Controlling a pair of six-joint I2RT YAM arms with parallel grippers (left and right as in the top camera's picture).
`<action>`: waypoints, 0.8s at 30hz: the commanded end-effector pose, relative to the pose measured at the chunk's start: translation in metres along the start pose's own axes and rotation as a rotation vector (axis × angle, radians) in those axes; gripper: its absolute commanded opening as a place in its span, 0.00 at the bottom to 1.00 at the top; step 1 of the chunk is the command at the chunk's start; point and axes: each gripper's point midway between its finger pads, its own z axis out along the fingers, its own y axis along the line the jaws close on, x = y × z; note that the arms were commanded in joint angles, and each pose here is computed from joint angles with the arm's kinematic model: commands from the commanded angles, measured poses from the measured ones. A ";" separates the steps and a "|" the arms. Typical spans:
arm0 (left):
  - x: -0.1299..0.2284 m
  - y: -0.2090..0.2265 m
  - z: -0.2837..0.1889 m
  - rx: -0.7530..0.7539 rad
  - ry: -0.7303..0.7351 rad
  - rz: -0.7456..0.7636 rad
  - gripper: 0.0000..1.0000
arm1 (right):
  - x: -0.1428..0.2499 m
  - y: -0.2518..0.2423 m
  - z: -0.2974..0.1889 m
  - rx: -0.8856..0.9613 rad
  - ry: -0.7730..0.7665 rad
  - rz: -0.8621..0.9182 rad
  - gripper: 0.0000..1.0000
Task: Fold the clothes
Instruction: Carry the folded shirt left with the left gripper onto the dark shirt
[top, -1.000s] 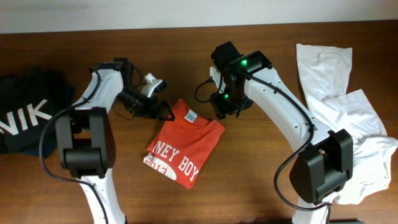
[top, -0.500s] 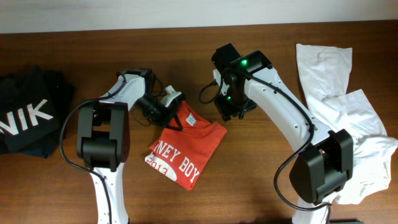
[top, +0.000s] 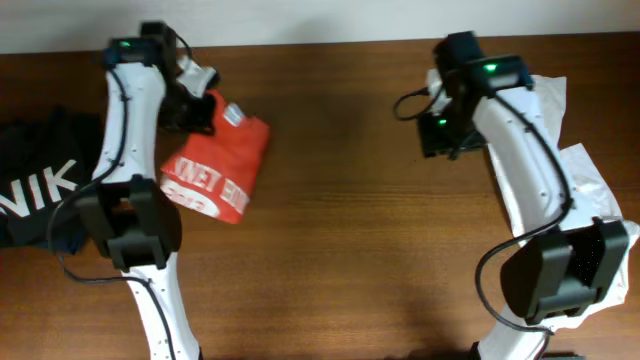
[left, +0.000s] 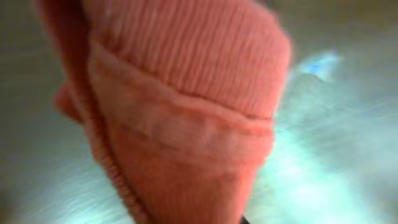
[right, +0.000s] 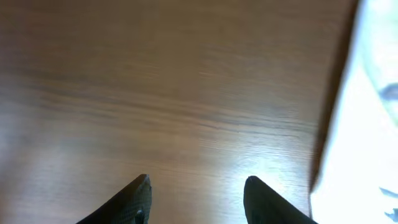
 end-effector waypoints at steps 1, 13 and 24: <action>-0.003 0.053 -0.060 -0.279 -0.073 -0.128 0.01 | -0.008 -0.036 -0.018 0.029 -0.068 0.072 0.52; 0.056 0.111 -0.164 -0.388 -0.199 -0.454 0.00 | -0.023 -0.074 -0.021 0.050 -0.144 0.161 0.52; 0.144 0.173 -0.178 -0.559 -0.135 -0.631 0.01 | -0.029 -0.073 -0.021 0.038 -0.166 0.161 0.52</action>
